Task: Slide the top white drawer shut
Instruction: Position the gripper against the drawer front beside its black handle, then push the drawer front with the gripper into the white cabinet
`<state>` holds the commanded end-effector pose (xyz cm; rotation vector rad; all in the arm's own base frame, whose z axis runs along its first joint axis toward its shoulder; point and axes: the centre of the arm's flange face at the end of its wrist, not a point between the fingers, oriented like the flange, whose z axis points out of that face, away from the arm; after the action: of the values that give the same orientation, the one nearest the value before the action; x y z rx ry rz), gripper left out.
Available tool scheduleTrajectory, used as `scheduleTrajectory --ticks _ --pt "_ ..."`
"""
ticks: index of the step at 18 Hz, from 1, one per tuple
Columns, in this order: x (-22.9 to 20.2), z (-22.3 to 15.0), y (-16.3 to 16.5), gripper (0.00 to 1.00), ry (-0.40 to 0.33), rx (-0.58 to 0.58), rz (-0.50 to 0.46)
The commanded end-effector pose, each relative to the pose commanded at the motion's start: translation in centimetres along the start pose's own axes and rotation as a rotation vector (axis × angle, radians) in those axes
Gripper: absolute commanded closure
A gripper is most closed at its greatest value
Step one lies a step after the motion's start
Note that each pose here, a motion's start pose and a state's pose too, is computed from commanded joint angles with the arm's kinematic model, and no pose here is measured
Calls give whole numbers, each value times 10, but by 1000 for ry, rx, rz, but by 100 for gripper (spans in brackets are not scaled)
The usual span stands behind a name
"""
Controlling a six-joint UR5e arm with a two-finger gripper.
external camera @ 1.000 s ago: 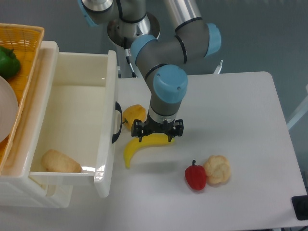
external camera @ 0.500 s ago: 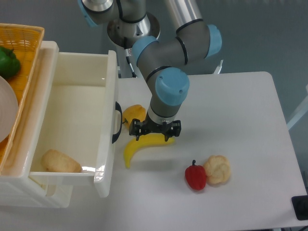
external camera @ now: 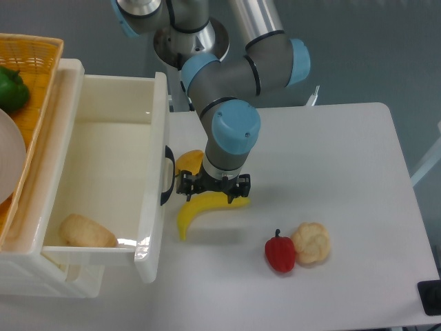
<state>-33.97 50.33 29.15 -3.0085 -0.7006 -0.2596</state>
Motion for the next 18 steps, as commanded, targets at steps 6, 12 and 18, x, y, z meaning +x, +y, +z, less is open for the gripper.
scheduleTrajectory --ticks 6,12,18 --pt "8 -2 0 0 2 5 12" --pt "15 -5 0 0 6 -1 21" --pt "24 -8 -1 0 19 10 33"
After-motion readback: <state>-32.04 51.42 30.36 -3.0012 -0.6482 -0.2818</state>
